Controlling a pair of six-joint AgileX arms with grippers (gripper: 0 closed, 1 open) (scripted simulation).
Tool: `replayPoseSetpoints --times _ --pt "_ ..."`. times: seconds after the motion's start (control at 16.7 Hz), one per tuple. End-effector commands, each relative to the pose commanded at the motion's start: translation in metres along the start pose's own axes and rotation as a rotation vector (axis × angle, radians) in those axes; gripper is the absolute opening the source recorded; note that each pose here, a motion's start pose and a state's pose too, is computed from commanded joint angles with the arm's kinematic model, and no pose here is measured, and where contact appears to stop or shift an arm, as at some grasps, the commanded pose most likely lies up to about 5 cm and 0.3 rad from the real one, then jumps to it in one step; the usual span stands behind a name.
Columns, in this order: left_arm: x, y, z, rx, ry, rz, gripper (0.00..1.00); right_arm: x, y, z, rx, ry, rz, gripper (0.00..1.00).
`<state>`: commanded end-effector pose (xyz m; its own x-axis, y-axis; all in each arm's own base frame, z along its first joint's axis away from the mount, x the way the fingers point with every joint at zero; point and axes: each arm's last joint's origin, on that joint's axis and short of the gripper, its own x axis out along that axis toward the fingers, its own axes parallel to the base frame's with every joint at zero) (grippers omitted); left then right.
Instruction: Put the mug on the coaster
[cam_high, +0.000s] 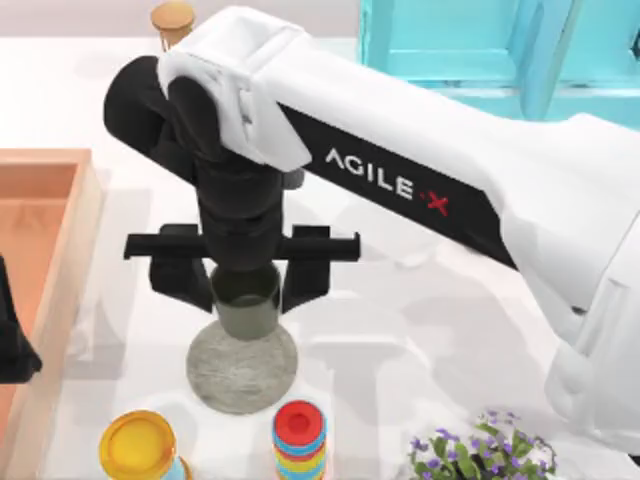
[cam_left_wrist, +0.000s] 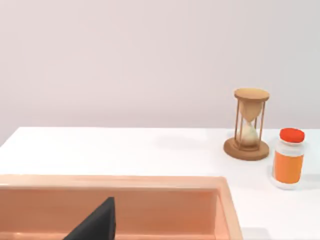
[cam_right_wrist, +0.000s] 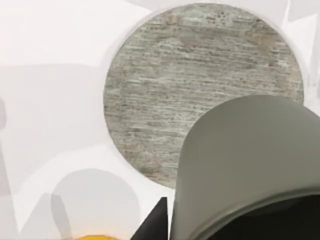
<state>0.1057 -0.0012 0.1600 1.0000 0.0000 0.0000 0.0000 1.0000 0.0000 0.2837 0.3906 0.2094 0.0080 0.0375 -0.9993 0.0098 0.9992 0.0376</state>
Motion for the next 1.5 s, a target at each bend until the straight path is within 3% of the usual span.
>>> replayPoseSetpoints --times 0.36,0.9,1.2,1.5 --pt "0.000 0.000 0.000 0.000 0.000 0.000 1.00 0.001 -0.001 0.002 0.005 0.001 0.000 0.00" --pt "0.000 0.000 0.000 0.000 0.000 0.000 1.00 0.062 0.000 0.002 0.000 0.000 0.000 0.00" --pt "0.000 0.000 0.000 0.000 0.000 0.000 1.00 0.065 0.000 0.002 0.000 0.000 0.000 0.00" --pt "0.000 0.000 0.000 0.000 0.000 0.000 1.00 0.065 0.000 0.002 0.000 0.000 0.000 0.38"
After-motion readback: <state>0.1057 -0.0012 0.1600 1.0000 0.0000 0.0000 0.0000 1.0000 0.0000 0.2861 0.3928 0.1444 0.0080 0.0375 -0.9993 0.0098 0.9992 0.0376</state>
